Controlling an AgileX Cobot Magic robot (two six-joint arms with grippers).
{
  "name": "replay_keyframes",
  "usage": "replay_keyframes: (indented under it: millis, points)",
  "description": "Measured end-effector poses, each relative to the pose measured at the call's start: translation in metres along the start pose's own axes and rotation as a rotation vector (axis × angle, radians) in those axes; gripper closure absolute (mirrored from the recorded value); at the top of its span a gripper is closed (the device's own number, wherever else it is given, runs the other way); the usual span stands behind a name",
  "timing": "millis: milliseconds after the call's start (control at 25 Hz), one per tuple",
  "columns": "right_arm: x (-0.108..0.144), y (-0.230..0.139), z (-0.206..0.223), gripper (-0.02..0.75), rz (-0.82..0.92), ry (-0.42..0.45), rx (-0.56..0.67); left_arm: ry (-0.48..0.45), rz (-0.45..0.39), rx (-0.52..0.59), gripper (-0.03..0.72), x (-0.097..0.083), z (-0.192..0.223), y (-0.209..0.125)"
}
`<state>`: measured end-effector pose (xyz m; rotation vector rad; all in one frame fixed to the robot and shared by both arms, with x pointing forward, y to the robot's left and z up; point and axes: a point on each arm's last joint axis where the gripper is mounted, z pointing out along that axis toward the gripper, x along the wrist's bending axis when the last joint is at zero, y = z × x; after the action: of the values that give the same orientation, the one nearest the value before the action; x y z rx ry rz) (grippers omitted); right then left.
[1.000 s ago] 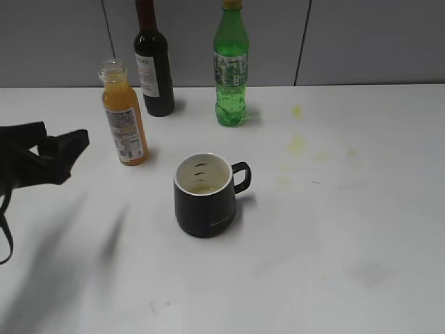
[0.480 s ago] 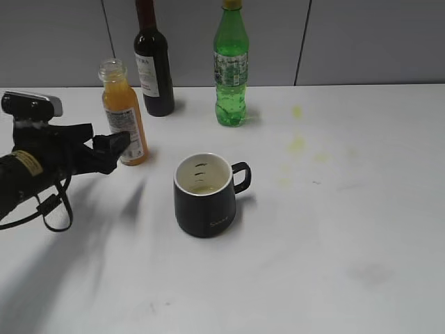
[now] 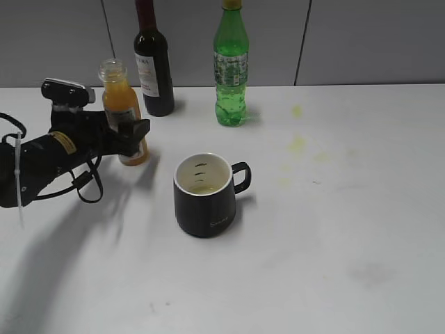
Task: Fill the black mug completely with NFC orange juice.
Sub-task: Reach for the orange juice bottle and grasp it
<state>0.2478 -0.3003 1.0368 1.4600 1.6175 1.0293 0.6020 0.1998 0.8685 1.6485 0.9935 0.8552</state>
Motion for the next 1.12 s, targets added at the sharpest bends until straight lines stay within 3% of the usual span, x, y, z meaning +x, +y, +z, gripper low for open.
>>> replay_keyframes:
  millis: [360, 640, 1120]
  points:
    - [0.0, 0.0, 0.0, 0.184, 0.0, 0.0, 0.0, -0.04, 0.046, -0.011, 0.071, 0.001, 0.028, -0.004]
    - [0.0, 0.0, 0.0, 0.184, 0.0, 0.0, 0.0, -0.045, 0.044, -0.005, 0.221, 0.001, 0.032, -0.007]
    - [0.0, 0.0, 0.0, 0.185, 0.0, 0.0, 0.0, -0.063, 0.058, -0.01, 0.22, -0.001, 0.032, -0.006]
